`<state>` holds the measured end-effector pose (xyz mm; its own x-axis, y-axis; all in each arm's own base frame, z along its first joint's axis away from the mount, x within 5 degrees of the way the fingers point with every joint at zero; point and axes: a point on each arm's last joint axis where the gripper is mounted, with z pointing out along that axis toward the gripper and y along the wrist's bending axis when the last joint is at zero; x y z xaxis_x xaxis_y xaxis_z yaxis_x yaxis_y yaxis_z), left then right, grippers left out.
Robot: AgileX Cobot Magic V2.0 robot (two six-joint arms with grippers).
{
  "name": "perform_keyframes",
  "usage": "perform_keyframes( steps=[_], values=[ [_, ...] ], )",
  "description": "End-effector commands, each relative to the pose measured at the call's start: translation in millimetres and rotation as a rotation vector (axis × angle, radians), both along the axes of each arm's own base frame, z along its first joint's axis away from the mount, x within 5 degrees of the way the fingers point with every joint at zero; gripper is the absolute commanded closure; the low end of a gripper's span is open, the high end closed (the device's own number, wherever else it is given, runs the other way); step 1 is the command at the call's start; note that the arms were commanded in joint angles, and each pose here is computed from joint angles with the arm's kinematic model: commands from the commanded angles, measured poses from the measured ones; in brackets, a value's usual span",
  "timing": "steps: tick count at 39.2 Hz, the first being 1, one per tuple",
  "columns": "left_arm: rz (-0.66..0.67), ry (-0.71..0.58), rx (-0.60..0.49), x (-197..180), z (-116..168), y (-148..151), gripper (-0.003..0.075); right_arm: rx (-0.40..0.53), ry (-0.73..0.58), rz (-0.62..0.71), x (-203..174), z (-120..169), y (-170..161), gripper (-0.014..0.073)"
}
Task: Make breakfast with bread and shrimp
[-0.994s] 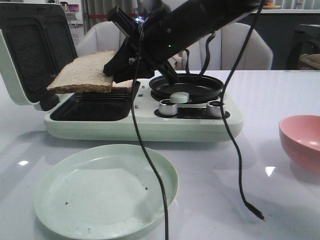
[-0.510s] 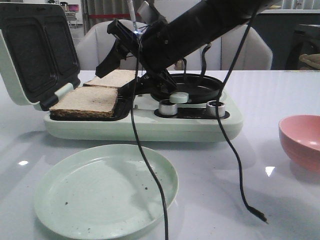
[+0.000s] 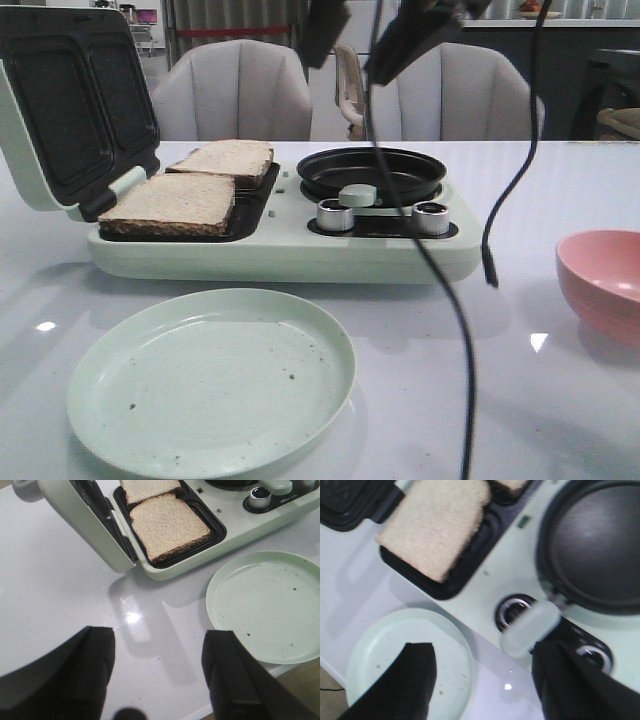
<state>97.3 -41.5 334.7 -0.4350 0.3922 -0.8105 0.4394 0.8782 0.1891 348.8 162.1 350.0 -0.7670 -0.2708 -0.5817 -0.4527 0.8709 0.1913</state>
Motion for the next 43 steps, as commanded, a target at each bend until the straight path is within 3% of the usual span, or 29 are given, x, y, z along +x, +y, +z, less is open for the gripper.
perform_keyframes(
  steps=[1,11,25,28,37,43],
  values=[
    [-0.021,-0.094,-0.033,2,14,-2,0.0276,-0.035,-0.142,-0.076,-38,48,-25,0.0070],
    [-0.021,-0.094,-0.033,2,14,-2,0.0276,-0.059,-0.218,-0.095,-112,51,-61,0.0070],
    [-0.021,-0.094,-0.033,2,14,-2,0.0276,-0.060,-0.199,-0.116,-200,-2,-98,0.0070],
    [-0.021,-0.092,-0.032,3,14,-2,0.0276,-0.062,-0.195,-0.116,-210,-9,-102,0.0070],
    [0.004,0.083,-0.023,10,24,-10,0.0277,-0.065,-0.188,-0.115,-212,-11,-103,0.0070],
    [0.066,0.210,0.063,35,23,-19,0.0347,-0.066,-0.186,-0.115,-212,-11,-103,0.0070]
  ],
)
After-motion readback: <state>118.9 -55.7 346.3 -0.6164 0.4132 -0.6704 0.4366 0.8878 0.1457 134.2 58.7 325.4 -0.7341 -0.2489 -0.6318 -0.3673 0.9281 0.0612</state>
